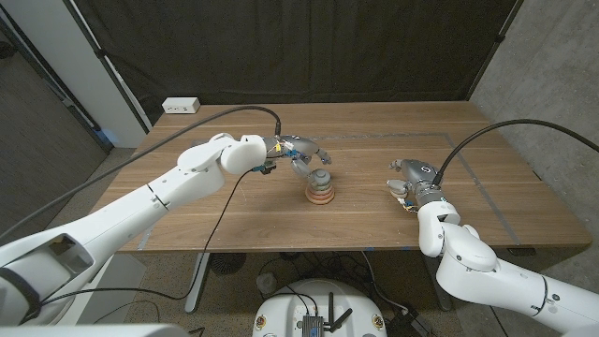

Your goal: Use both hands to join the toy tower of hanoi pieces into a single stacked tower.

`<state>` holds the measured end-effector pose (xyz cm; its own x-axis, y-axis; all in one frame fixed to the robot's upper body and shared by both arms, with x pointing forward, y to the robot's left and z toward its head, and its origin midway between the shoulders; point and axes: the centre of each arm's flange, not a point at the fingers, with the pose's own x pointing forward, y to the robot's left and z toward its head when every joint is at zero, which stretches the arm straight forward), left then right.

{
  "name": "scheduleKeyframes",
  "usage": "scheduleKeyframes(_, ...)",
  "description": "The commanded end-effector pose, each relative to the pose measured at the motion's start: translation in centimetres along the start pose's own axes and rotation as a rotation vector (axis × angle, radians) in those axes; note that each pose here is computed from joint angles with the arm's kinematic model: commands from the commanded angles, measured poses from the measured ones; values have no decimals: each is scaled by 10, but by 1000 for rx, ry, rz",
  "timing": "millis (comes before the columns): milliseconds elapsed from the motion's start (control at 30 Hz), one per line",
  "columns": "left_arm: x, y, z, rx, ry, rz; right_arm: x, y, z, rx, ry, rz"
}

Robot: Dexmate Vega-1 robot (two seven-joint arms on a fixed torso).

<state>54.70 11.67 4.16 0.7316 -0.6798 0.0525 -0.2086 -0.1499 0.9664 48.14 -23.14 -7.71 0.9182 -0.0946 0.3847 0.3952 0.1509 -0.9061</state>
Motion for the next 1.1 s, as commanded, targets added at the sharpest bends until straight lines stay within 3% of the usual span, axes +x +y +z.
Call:
scheduleKeyframes(33, -11, 3, -8, -23, 28, 35, 1, -2, 0, -9, -1, 0)
scheduleKeyframes(1100, -40, 5, -28, -107, 104, 109, 5, -3, 2, -17, -12, 1)
